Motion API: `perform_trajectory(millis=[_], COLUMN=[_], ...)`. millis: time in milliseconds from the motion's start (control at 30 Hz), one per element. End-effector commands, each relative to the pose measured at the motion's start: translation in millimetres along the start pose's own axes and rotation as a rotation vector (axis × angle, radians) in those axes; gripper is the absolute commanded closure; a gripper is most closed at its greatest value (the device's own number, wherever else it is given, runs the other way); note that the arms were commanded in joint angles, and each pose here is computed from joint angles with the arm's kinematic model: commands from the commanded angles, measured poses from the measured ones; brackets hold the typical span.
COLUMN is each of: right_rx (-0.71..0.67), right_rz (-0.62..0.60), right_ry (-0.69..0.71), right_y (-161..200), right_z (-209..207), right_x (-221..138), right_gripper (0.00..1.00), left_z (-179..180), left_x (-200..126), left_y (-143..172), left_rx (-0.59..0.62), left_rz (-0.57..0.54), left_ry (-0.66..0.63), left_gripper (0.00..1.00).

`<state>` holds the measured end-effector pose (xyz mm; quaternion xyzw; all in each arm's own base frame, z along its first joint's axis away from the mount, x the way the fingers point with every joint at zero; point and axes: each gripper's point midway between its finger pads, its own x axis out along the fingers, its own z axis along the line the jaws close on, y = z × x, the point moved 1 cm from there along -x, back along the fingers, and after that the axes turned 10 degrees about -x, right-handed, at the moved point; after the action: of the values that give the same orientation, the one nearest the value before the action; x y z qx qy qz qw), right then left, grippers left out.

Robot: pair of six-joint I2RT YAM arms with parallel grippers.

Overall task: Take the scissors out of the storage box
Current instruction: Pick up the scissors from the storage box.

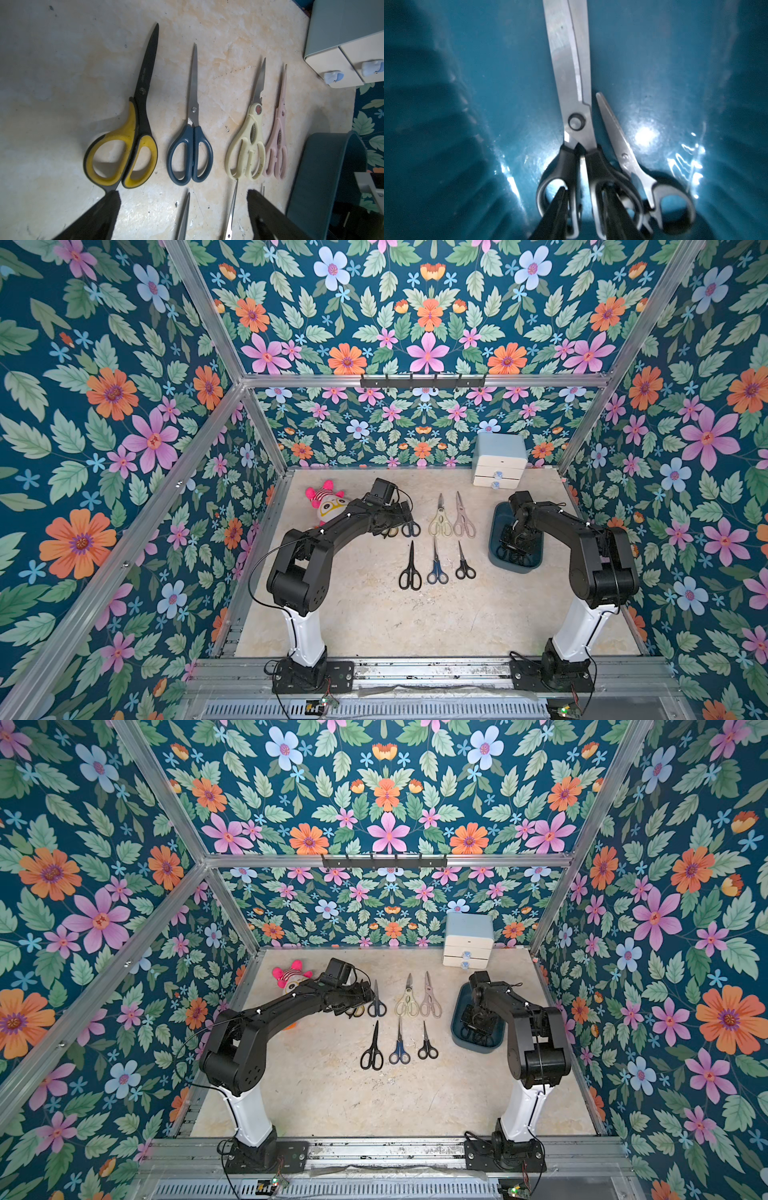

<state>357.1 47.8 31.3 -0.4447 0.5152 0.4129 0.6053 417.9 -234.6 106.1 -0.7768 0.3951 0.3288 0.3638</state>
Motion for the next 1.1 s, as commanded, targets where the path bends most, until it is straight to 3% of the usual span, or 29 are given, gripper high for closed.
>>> perform_trajectory(millis=[0,267,667,1067], right_rx=[-0.001,-0.003,-0.030,-0.058], right_rz=[0.009,0.012,-0.068,-0.169], right_ry=[0.002,0.004,-0.053,-0.129], right_y=[2,7,-11,-17], right_z=[0,-3,10,25], right_x=[6,13,-27,-88], right_gripper=[0.66,0.70,0.99,1.00], left_z=[4,7,11,26], left_x=[-2,-4,-11,-22], left_y=[0,3,6,10], left_rx=[0.005,-0.001,-0.022,-0.056], left_rz=[-0.002,-0.002,-0.006,-0.022], left_ry=[-0.014,-0.016,-0.016,-0.015], left_gripper=[0.01,0.01,0.01,0.01])
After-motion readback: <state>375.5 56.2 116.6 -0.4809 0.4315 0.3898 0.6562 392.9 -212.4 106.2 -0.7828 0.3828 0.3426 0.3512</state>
